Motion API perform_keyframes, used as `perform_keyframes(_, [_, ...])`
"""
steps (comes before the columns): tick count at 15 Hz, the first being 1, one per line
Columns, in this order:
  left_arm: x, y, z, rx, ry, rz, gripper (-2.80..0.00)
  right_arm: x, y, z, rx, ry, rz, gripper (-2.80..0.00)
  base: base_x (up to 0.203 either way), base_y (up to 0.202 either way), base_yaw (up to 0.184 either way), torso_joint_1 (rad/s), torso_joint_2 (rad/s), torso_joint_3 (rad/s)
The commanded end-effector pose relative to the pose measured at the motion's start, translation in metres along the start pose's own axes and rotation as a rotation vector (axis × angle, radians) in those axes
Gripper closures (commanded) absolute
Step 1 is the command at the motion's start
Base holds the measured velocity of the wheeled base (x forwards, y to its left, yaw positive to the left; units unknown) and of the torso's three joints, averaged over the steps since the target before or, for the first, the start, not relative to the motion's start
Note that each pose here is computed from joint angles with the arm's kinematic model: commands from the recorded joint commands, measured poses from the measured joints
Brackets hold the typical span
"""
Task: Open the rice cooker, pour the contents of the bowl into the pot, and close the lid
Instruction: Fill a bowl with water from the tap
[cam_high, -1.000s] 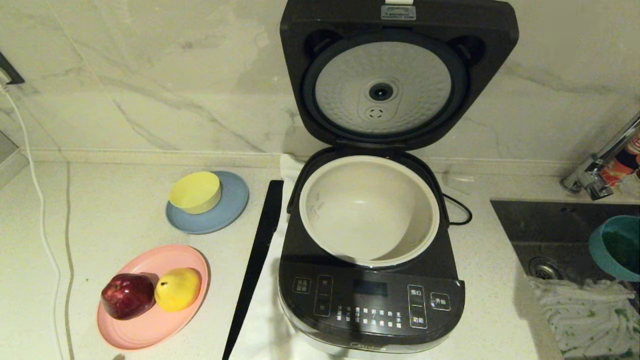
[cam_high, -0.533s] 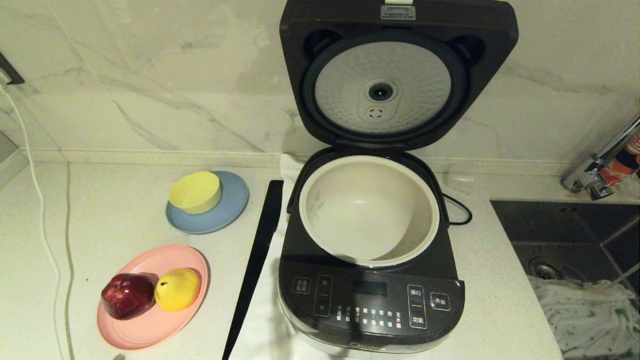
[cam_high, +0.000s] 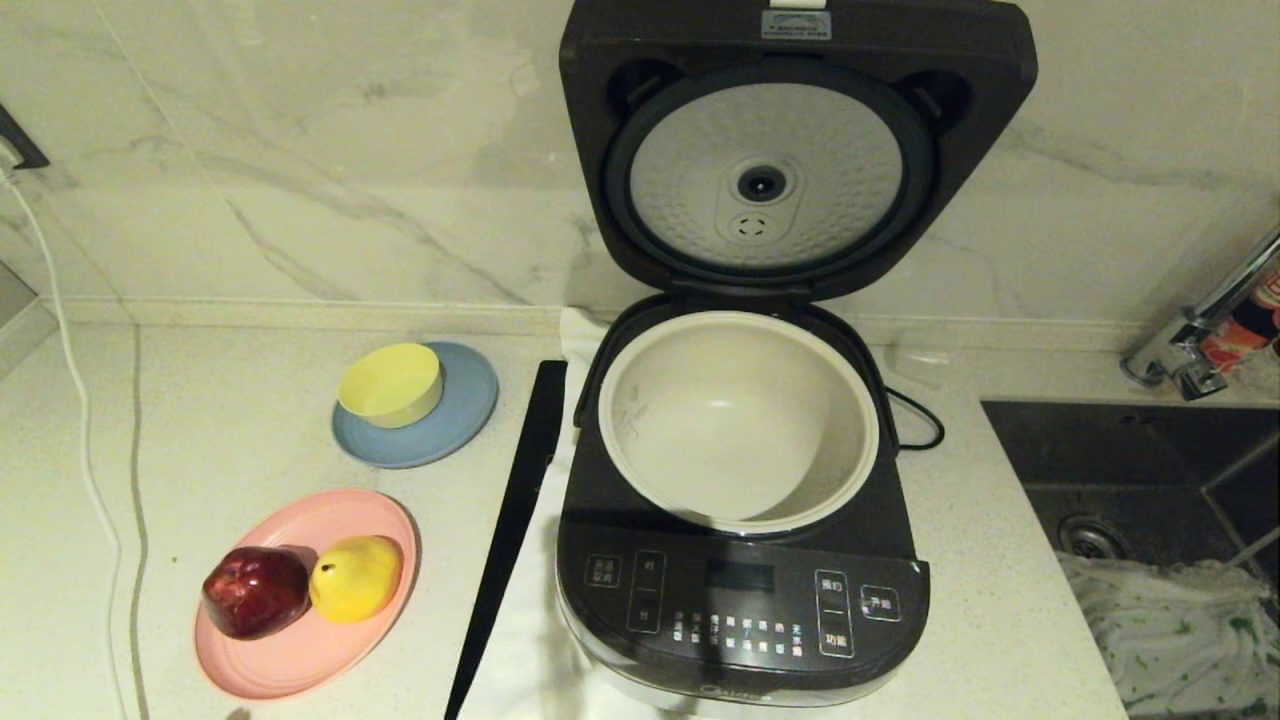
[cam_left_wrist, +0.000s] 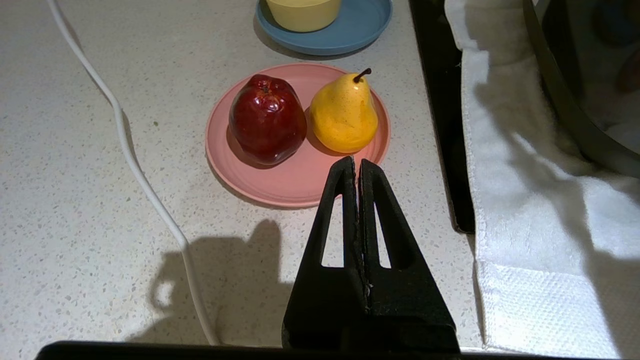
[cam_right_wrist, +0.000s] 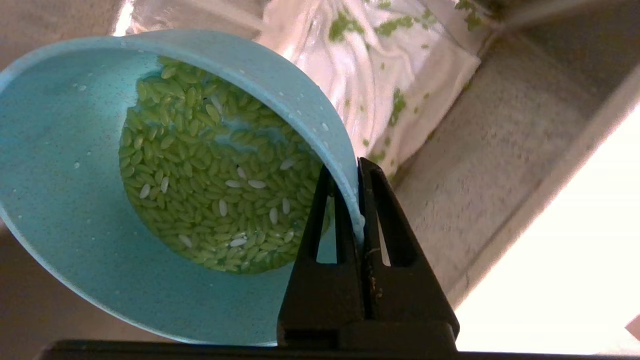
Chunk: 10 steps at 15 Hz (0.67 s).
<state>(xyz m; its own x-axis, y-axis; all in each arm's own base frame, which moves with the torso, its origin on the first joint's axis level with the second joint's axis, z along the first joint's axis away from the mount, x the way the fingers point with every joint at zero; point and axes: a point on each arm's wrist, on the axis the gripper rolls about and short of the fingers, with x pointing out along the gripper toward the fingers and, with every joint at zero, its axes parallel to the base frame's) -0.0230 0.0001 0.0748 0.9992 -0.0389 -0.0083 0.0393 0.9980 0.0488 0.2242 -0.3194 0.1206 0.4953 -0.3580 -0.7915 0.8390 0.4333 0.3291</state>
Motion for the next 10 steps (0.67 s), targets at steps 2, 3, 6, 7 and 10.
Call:
perform_keyframes(2, [0.0, 0.0, 0.0, 0.0, -0.001, 0.001, 0.0, 0.017, -0.003, 0.006, 0.011, 0.022, 0.02, 0.0, 0.0, 0.0, 0.0, 0.0, 0.0, 0.0])
perform_keyframes(3, [0.0, 0.0, 0.0, 0.0, -0.001, -0.001, 0.0, 0.019, -0.002, 0.008, 0.012, 0.021, 0.026, 0.0, 0.0, 0.0, 0.0, 0.0, 0.0, 0.0])
perform_keyframes(6, [0.0, 0.0, 0.0, 0.0, -0.001, 0.001, 0.0, 0.025, -0.002, 0.013, 0.018, 0.041, 0.037, 0.0, 0.0, 0.0, 0.0, 0.0, 0.0, 0.0])
perform_keyframes(7, [0.0, 0.0, 0.0, 0.0, -0.001, 0.001, 0.0, 0.027, -0.001, 0.017, 0.021, 0.048, 0.051, 0.0, 0.0, 0.0, 0.0, 0.0, 0.0, 0.0])
perform_keyframes(10, [0.0, 0.0, 0.0, -0.001, -0.001, 0.0, 0.0, 0.033, 0.0, 0.024, 0.045, 0.098, 0.068, 0.0, 0.0, 0.0, 0.0, 0.0, 0.0, 0.0])
